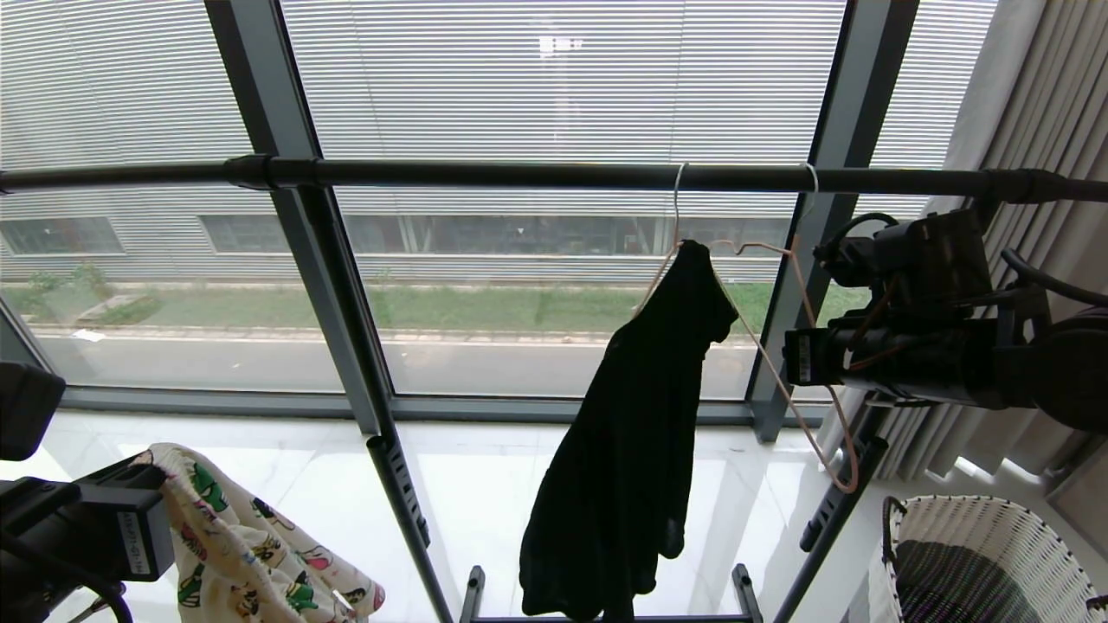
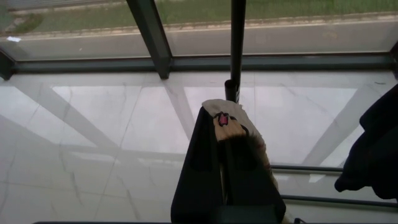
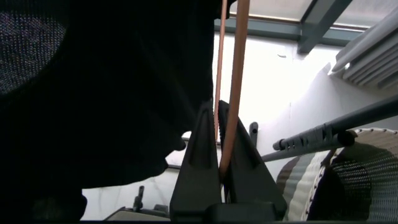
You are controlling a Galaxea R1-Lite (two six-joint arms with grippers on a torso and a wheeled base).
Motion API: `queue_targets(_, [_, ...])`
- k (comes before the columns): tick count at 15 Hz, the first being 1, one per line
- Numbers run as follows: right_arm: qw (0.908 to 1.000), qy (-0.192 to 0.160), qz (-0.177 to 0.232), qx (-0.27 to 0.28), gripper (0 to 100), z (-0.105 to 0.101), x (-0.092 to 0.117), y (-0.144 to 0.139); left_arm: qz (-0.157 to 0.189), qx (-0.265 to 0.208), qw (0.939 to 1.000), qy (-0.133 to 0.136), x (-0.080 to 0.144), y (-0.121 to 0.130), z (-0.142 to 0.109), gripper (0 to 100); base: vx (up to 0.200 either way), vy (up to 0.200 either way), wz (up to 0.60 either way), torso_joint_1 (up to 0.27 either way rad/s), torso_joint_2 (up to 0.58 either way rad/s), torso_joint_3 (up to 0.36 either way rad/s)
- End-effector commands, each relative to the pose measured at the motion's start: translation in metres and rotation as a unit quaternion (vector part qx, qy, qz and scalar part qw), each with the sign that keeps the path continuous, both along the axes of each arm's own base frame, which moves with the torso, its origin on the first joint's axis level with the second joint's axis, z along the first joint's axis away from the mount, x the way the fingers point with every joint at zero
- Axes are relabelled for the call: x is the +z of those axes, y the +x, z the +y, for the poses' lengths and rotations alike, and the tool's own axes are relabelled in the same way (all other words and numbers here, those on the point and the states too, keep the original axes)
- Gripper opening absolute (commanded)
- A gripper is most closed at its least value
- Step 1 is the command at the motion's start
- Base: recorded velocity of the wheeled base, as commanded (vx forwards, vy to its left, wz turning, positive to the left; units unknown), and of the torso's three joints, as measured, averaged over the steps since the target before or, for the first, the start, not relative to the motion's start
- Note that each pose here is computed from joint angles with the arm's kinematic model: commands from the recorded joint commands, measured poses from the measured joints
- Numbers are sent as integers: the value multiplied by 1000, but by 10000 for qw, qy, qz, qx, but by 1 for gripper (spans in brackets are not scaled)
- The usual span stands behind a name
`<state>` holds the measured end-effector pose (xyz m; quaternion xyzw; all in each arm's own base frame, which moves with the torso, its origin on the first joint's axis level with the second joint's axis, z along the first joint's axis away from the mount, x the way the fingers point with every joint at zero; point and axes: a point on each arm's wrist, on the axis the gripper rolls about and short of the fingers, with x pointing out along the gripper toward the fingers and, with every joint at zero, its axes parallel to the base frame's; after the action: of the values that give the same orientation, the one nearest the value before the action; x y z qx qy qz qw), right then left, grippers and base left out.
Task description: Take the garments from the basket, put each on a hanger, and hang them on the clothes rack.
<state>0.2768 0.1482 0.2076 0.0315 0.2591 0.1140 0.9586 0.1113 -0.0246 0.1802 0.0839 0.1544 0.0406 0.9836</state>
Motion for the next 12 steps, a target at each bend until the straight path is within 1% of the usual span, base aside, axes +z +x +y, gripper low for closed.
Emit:
queue_targets(1, [10000,24,-41,4,0,-1,2,-1,-3,1,10000,-1,0,0,0,0,0,0,0,0,0,0])
queue_targets(3, [9999,47,-97,7,0,-2,6,-3,-3,1,10000,-1,0,0,0,0,0,0,0,0,0,0])
queue_targets(6, [9994,98,-326,-63,0,-6,19,-11,-10,1,10000,-3,0,0,0,0,0,0,0,0,0,0])
queue_targets(8, [9978,194,-621,-140,0,-6,26,-15,-11,3,10000,-10,0,0,0,0,0,0,0,0,0,0])
queue_targets(9, [9966,138,-800,-140,0,-5,23,-20,-4,3,10000,-8,0,0,0,0,0,0,0,0,0,0])
queue_targets(10, [9957,5,-910,-147,0,-7,19,-23,4,3,10000,-6,0,0,0,0,0,0,0,0,0,0])
queue_targets(12, [9931,-140,-1162,-30,0,-10,6,-34,-4,3,10000,-8,0,0,0,0,0,0,0,0,0,0])
